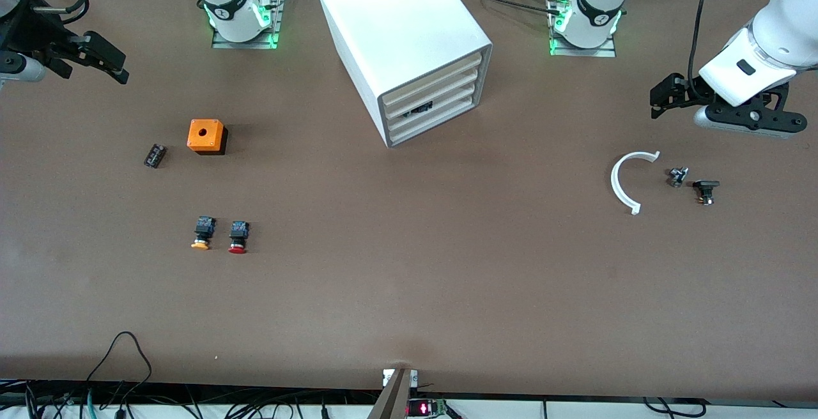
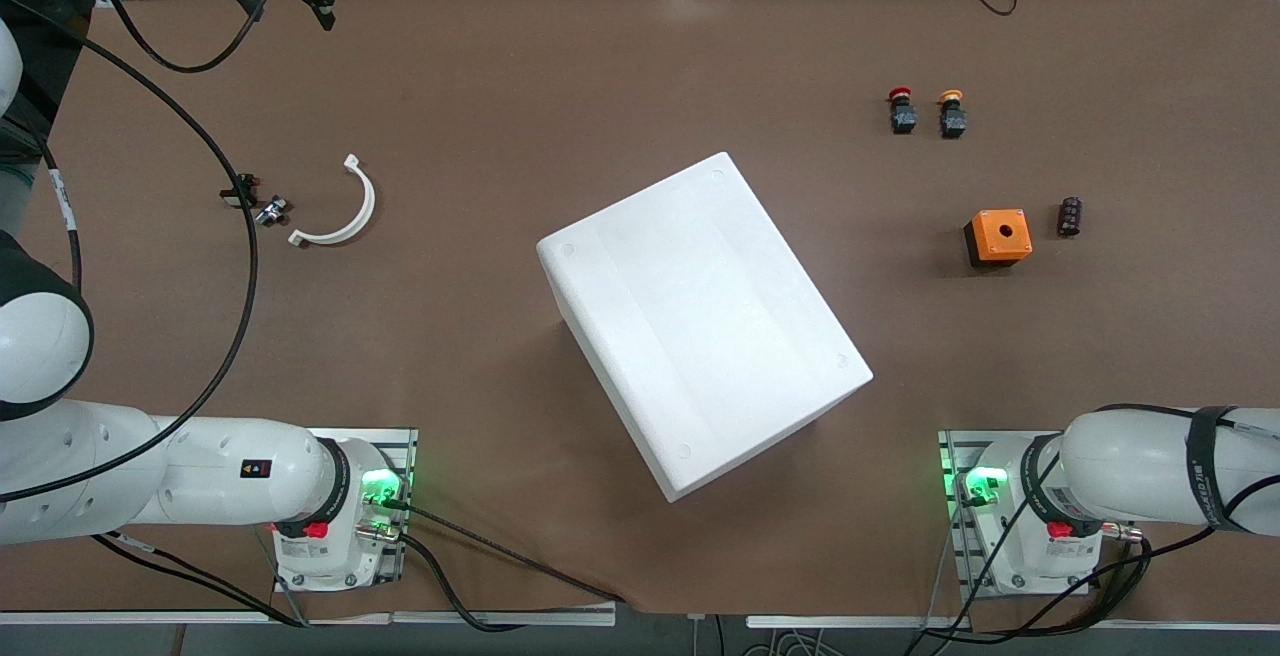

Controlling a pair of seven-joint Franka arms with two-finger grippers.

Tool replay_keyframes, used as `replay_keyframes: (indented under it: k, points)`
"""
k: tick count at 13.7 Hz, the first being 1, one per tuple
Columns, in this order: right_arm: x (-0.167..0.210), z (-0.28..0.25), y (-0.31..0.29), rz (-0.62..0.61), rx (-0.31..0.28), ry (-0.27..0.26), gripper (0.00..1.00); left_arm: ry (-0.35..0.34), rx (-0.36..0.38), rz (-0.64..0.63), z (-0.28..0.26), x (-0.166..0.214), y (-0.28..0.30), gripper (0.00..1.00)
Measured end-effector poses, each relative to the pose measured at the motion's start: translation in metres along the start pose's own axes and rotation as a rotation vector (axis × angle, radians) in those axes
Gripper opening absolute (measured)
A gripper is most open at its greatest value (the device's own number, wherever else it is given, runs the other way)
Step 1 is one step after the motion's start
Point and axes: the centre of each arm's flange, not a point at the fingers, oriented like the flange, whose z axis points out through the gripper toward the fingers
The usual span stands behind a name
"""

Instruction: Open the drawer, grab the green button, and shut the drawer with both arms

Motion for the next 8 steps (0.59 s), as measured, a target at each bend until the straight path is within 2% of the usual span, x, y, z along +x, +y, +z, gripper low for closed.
replay_keyframes:
  k: [6, 7, 8]
  points:
    - [-0.0010, 0.0010, -0.0001, -0.018, -0.001, -0.010, 1.00, 0.002, 0.000, 0.000, -0.0009, 0.0001, 0.0000, 1.00]
    - [-0.0025, 0.0022, -0.0001, -0.018, -0.003, -0.024, 1.00, 0.002, 0.000, 0.000, -0.0008, 0.0001, 0.0000, 1.00]
    - [-0.0067, 0.0058, -0.0002, -0.019, -0.009, -0.063, 1.00, 0.000, 0.000, 0.000, -0.0007, -0.0001, 0.0000, 1.00]
